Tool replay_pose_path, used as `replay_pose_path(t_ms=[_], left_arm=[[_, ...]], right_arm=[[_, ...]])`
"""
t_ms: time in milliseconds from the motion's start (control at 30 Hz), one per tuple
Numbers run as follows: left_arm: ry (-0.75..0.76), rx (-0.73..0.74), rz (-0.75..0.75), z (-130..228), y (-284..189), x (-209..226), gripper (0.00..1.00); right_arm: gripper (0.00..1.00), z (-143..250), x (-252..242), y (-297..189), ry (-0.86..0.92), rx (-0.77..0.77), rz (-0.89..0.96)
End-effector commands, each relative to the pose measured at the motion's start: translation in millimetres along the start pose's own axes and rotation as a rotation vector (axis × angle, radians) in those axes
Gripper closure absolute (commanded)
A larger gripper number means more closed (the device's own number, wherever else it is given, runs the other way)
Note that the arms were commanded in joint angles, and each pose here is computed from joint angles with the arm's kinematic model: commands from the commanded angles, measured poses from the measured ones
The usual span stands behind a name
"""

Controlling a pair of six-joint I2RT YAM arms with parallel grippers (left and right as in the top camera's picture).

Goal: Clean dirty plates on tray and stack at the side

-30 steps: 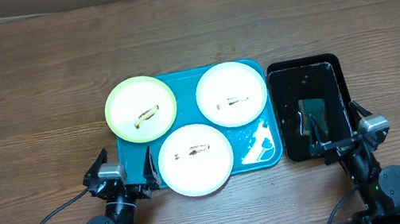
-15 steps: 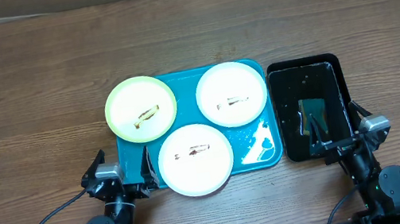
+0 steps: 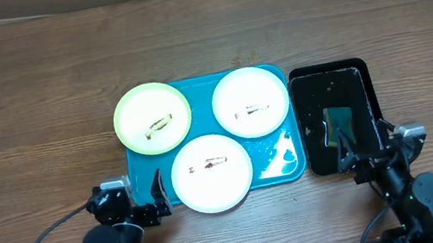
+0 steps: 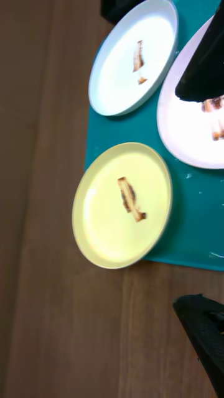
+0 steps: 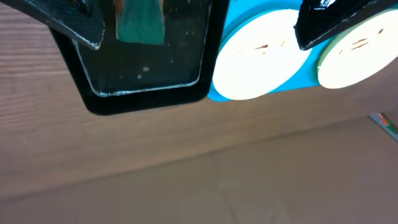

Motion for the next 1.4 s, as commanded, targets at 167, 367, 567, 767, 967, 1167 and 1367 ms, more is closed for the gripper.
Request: replay_pose_path(t_ms=[167,367,567,767,967,1167,1367], left_arm=[[-0.023,0.202,0.055,-61.3,-19.9,0.3,0.0],[-0.054,0.427,0.124,-87.6,-10.5,-1.0,0.0],[-0.088,0.562,0.193,-92.8,14.3,-3.9,0.0],[-0.111,0.642,0.283,-83.6,33.6,-12.3,0.0],[-0.053,0.814,0.268,-61.7,51.9,-27.0,0.0],[-0.018,0.98,0.298,-37.5,72.3,-44.2,0.0],[-0.007,1.14,0.302,-11.0,88.8,-50.4,0.0]], right_arm=[[0.0,-36.4,23.0,-0.4,0.132,0.11,0.062],[0.0,-52.0,32.9,15.0,0.162,0.309,0.162],[0.0,-62.7,36.6,34.9,0.183,0.467,0.267],[0.0,-63.0,37.5,45.5,0.195,0.511,0.271],[0.0,-60.9,36.0,47.1,0.197,0.525,0.281],[0.0,-60.9,35.9,47.2,0.197,0.525,0.281],[0.0,-60.9,35.9,47.2,0.197,0.525,0.281]])
Point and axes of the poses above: each gripper's point midway between its finger pads, its own y axis out along the fingers, its own x axis along the line the jaws close on, z = x × y, the point moved 9 cm from there along -y, back along the fingers, and after that the axes turned 14 degrees about y, right-handed, at the moved point
